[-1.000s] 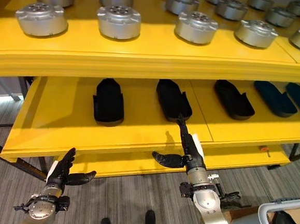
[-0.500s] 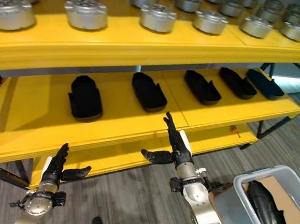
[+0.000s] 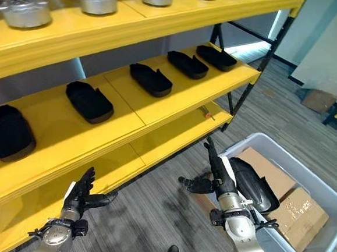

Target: Move parts from the plastic box to the shelf.

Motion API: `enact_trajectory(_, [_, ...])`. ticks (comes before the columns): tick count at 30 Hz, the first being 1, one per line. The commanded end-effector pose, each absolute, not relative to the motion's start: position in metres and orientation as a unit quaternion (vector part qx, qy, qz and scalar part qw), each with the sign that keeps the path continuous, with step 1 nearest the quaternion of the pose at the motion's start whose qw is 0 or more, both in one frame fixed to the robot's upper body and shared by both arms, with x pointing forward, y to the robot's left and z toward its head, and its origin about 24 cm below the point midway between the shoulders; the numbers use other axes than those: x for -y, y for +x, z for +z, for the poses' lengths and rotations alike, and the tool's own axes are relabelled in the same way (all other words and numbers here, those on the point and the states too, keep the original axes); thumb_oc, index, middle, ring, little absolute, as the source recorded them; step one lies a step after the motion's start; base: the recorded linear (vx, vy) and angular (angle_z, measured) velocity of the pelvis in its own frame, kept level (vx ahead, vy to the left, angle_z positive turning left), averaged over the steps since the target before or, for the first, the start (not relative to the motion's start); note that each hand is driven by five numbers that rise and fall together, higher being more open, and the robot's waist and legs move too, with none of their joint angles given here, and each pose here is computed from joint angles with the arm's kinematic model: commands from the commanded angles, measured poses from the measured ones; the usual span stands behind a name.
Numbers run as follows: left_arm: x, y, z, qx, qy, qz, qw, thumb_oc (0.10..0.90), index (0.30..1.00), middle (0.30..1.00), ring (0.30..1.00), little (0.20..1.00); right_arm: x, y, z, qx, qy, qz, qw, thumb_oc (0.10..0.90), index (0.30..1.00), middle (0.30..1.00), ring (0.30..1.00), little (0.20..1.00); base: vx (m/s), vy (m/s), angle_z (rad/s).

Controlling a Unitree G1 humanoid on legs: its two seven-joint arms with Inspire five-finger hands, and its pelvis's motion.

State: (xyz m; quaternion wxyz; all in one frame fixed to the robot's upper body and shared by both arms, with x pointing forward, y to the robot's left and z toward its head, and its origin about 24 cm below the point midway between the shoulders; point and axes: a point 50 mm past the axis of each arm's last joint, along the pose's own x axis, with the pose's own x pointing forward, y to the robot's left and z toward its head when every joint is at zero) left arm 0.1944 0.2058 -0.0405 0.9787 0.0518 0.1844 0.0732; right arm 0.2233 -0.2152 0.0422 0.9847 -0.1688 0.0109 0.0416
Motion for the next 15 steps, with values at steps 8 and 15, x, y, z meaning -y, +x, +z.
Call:
enact_trajectory(8, [-0.201,0.22,-0.005,-0.073,0.067,0.041,0.994,0.9,1.0,1.0,1.0,1.0,0.208,0.237,0.102,0.161,-0.117,0.024,0.98,0.9,1.0,1.0,1.0,1.0,0.04,-0.036,-0.78])
enact_trajectory(15, [-0.199,0.225,0.002,-0.055,0.072,0.036,0.995,0.9,1.0,1.0,1.0,1.0,0.192,0.244,0.099,0.159,-0.105,0.051,0.98,0.9,1.0,1.0,1.0,1.0,0.1,0.093,-0.92])
